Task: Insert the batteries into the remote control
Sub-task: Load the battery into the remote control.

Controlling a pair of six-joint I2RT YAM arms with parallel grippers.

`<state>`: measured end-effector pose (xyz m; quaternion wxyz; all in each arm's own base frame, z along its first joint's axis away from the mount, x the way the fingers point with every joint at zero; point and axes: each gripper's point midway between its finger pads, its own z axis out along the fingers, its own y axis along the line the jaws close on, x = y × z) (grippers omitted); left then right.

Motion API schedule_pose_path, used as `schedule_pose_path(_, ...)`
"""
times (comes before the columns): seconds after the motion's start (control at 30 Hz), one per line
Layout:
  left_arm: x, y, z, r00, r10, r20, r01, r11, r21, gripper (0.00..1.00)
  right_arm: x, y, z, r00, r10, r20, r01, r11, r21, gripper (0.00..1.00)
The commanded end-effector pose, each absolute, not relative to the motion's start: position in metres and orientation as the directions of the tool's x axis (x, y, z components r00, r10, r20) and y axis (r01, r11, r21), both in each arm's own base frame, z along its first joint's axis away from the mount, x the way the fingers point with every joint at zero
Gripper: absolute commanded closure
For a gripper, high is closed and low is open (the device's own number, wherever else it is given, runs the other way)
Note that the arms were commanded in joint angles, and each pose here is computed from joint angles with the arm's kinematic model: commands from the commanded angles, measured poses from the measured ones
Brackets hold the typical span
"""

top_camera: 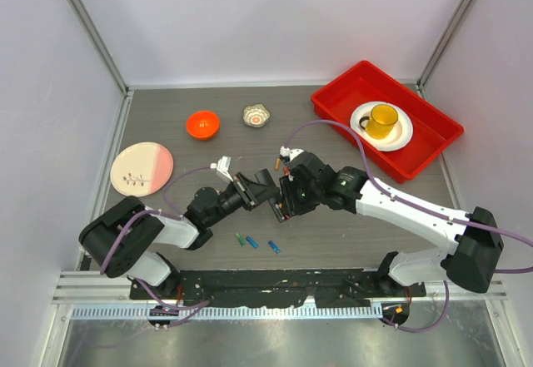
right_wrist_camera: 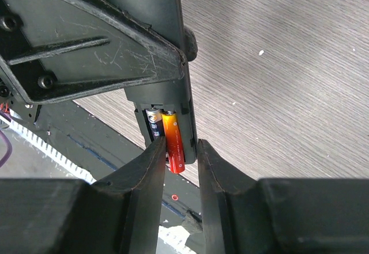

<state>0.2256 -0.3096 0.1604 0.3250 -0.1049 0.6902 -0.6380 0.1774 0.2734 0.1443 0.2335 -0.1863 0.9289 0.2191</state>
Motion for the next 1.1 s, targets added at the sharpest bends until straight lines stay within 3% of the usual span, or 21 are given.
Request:
schedule_pose_path(0.0,0.206,-0.311,0.241,-0.729,-0.585,-0.356,0.485,-0.074,-0.871,1.00,0.196,0.269,0.152,-0.800,-0.202,-0.566,-0.417,0.865,0.280,0.66)
schedule_pose_path(1.07,0.211,-0.313,0.231,-0.728,-0.586,-0.357,0.470,-0.048,-0.881,1.00,0.194,0.281,0.186,-0.788,-0.138,-0.601,-0.425,0.828,0.367,0.62)
